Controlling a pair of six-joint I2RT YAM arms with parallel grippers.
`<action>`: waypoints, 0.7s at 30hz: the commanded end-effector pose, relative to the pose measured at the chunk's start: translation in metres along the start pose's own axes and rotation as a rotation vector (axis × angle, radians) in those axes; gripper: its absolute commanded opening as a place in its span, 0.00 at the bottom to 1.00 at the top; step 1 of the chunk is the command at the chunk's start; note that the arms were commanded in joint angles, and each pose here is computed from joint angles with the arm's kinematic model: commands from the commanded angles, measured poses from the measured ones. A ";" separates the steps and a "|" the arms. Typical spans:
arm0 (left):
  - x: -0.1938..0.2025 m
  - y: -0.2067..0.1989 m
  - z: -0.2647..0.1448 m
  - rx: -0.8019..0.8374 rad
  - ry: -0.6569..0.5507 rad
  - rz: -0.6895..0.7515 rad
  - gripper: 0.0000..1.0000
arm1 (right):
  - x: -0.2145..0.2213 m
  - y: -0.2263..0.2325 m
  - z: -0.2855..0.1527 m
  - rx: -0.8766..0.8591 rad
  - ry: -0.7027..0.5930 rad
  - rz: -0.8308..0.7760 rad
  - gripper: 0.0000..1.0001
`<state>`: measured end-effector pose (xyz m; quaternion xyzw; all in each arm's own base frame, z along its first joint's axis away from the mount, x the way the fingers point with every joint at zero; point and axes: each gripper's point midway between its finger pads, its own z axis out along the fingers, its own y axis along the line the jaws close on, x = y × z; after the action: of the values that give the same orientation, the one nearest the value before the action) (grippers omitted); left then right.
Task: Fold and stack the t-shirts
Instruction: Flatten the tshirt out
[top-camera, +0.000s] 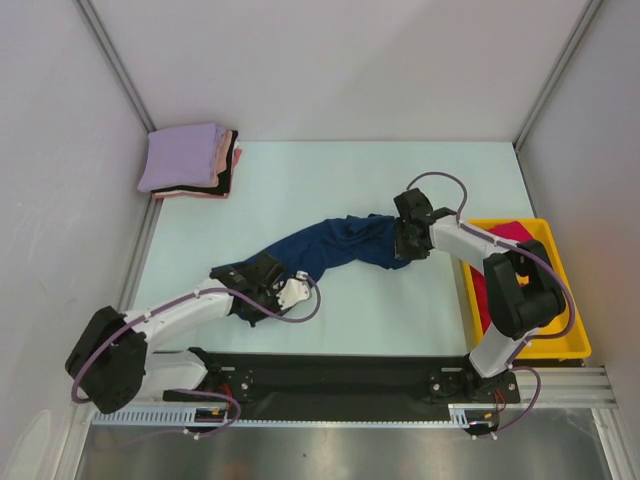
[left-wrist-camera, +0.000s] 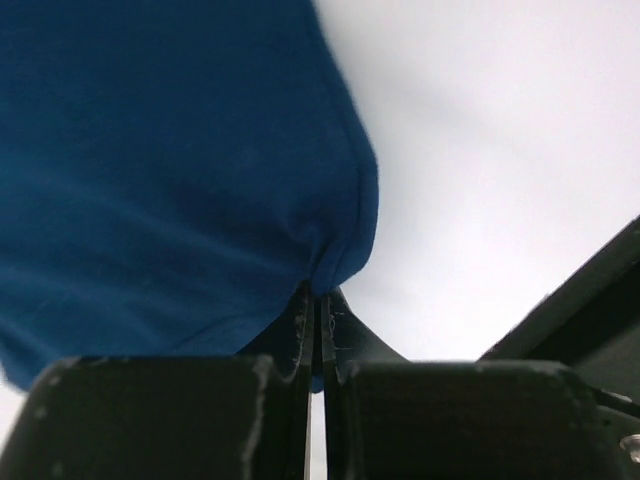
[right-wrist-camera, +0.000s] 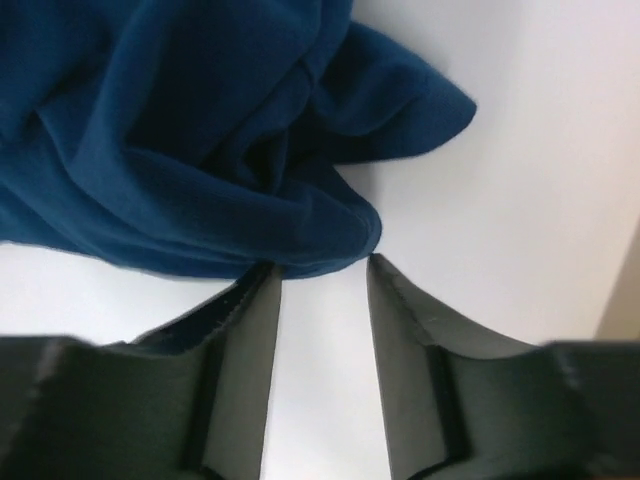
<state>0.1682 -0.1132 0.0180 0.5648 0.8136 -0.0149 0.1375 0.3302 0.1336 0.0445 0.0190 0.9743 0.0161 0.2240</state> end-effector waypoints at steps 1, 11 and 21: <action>-0.028 0.037 -0.038 -0.144 -0.106 -0.041 0.00 | -0.012 0.001 0.007 -0.055 -0.044 0.005 0.34; -0.033 0.107 -0.126 -0.360 -0.214 -0.194 0.00 | -0.059 -0.011 -0.053 -0.038 -0.217 0.043 0.00; -0.075 0.163 -0.302 -0.643 -0.460 -0.256 0.00 | -0.135 -0.050 -0.281 -0.021 -0.698 0.134 0.00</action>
<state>0.2833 -0.0842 0.2996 0.3961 0.7984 0.0709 0.4478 0.3584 0.1003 0.2860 0.0676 0.8701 0.0606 0.4844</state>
